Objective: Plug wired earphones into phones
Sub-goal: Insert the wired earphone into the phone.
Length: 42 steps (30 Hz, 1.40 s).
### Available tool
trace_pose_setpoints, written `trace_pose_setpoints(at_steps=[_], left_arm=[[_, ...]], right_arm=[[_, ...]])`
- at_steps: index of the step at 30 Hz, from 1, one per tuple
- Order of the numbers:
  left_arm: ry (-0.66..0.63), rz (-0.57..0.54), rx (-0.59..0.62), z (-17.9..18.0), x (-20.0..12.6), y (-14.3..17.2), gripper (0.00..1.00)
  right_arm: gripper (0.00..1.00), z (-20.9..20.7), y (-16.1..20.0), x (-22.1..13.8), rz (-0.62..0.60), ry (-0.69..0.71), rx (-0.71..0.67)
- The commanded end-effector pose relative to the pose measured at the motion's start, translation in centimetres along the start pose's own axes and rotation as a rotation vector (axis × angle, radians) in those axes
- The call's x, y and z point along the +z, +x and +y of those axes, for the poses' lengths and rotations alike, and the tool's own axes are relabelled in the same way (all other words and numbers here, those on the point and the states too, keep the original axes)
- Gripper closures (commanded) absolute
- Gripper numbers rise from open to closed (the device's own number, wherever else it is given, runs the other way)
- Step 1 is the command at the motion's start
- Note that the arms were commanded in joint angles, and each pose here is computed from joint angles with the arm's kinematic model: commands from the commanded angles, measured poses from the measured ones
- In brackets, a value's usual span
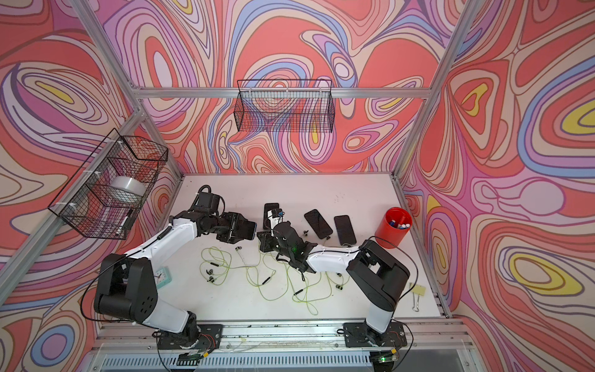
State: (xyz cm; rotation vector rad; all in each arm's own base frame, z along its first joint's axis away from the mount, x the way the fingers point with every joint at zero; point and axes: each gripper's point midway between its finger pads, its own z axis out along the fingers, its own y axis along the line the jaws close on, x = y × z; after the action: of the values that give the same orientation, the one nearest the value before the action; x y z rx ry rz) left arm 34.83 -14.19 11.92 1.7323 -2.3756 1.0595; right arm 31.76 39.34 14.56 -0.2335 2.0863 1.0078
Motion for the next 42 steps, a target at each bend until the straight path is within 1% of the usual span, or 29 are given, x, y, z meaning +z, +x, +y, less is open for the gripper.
trace_pose_setpoints(at_steps=[1, 9, 15, 23, 42], left_arm=[[0.053, 0.027, 0.01, -0.9, -0.6, 1.0, 1.0], [0.061, 0.024, 0.007, -1.0, -0.8, 1.0, 1.0], [0.066, 0.022, 0.0, -1.0, -0.6, 0.9, 1.0], [0.072, 0.021, 0.004, -1.1, -0.7, 0.9, 1.0], [0.082, 0.028, 0.004, -1.1, -0.8, 1.1, 1.0]], right_arm=[[1.0, 0.2, -0.6, 0.0, -0.022, 0.009, -0.001], [1.0, -0.4, -0.1, 0.4, -0.002, 0.041, 0.006], [1.0, -0.7, -0.1, -0.2, -0.005, 0.048, 0.01], [1.0, -0.1, -0.3, 0.3, -0.006, 0.021, 0.01], [1.0, 0.3, -0.8, 0.7, -0.013, 0.015, 0.013]])
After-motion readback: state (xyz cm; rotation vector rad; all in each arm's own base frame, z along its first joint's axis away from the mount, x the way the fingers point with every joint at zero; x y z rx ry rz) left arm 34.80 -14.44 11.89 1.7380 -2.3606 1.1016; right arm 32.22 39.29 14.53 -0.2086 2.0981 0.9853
